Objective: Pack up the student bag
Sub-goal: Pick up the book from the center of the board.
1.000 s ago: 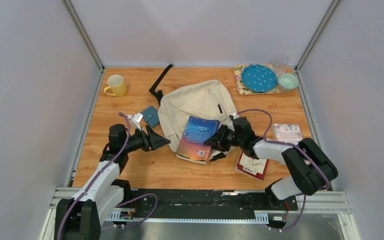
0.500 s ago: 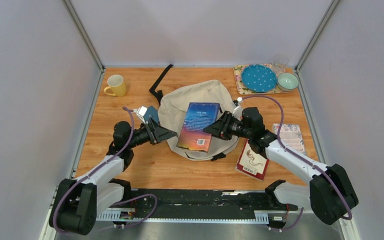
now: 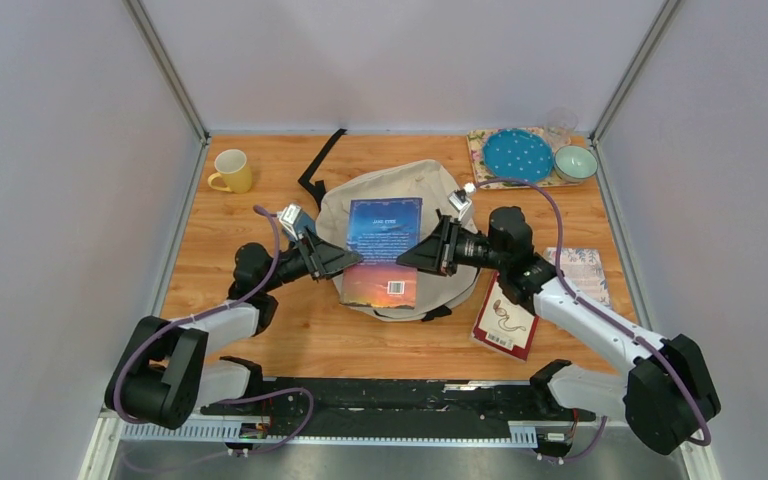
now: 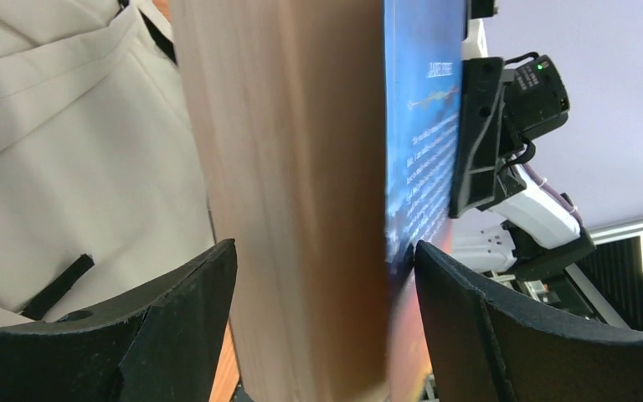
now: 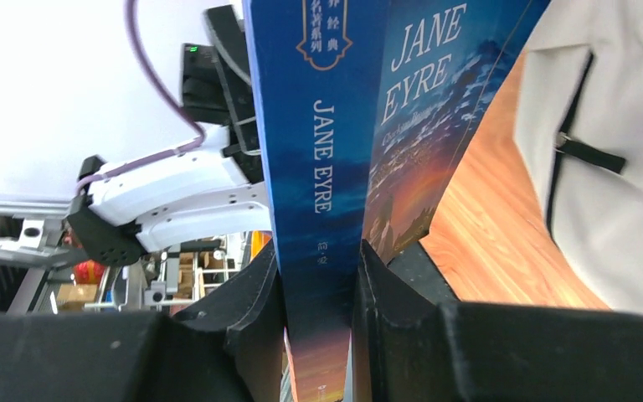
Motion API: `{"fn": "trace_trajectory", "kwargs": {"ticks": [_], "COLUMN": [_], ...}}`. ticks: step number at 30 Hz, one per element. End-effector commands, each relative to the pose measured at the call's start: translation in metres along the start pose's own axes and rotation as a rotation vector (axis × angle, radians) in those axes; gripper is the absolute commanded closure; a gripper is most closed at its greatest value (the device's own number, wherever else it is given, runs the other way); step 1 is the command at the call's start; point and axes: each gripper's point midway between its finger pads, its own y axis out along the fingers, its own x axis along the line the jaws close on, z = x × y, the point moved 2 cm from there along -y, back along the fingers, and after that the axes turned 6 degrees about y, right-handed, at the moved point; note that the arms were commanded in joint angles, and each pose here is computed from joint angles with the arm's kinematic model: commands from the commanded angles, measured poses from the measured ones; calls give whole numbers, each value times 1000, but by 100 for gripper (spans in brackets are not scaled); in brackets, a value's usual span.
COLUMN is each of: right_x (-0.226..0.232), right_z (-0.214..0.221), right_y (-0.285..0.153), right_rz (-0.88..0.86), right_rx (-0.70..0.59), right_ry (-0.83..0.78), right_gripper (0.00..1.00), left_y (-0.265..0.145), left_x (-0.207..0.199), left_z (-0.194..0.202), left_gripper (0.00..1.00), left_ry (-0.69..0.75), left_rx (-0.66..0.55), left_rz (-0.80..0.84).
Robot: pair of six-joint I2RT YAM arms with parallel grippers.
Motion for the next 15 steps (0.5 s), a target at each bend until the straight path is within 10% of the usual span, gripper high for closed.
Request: {"fn": "trace_trajectory", "kwargs": {"ticks": [1, 15], "right_x": [112, 140], "right_z": [-3, 7], "right_y": [-25, -37], "right_rz": [-365, -482], "right_rx": [-7, 32], "right_ry": [-253, -283], "right_gripper": [100, 100], "left_y": [8, 11], "left_x": [-26, -59], "left_z": [-7, -2], "left_gripper": [16, 15], "left_ry": [83, 63], "left_rx": [-4, 18], "left_rz": [109, 288]}}
